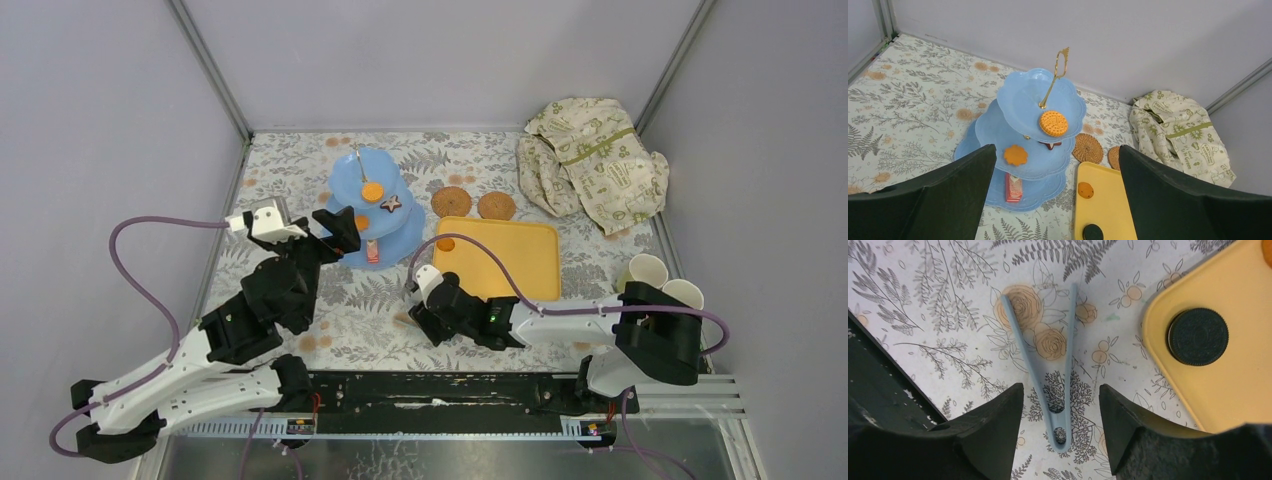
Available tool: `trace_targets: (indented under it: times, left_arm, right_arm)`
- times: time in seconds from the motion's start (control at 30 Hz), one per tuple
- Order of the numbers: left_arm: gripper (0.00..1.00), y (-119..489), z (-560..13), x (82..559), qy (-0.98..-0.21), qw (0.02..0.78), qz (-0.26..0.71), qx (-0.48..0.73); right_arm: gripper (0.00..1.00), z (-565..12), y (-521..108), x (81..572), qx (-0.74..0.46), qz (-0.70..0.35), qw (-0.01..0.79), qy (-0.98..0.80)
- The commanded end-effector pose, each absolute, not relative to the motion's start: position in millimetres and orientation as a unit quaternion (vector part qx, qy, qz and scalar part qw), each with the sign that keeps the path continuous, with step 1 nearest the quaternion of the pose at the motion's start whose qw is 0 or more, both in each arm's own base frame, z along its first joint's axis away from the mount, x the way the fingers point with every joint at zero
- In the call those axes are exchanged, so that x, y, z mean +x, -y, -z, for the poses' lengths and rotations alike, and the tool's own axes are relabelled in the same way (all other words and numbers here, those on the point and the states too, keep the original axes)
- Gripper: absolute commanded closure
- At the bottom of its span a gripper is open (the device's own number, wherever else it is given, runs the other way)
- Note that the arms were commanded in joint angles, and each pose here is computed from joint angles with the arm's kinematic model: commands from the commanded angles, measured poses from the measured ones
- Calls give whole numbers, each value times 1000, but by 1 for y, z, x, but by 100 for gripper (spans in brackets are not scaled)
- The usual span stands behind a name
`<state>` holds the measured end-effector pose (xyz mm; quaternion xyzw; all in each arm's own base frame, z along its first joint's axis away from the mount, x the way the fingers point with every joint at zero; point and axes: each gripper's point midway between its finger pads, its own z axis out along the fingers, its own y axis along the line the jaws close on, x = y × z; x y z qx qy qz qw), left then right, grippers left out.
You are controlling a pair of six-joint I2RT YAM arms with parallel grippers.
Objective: Serve the afternoon tea
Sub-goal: Pick up the clamp from the center of the board.
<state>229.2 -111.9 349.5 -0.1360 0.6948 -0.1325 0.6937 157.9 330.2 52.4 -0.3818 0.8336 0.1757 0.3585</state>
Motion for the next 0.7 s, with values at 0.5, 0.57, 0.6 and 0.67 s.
trace_targets:
  times: [0.5,0.57,0.6,0.67]
  left_arm:
    - [0,95,-361,225,-671,703,151,-178]
    - [0,95,-360,225,-671,703,152,-179]
    - [0,95,-360,225,-670,704,153,-179]
    - [0,94,-359,225,-670,704,152,-180]
  right_arm:
    - [29,-28,-336,140,-415,-196,325,-827]
    - [29,-23,-334,140,-418,-192,322,-828]
    - [30,-21,-333,140,-420,-190,321,-828]
    - [30,-16,-330,140,-421,-185,320,-828]
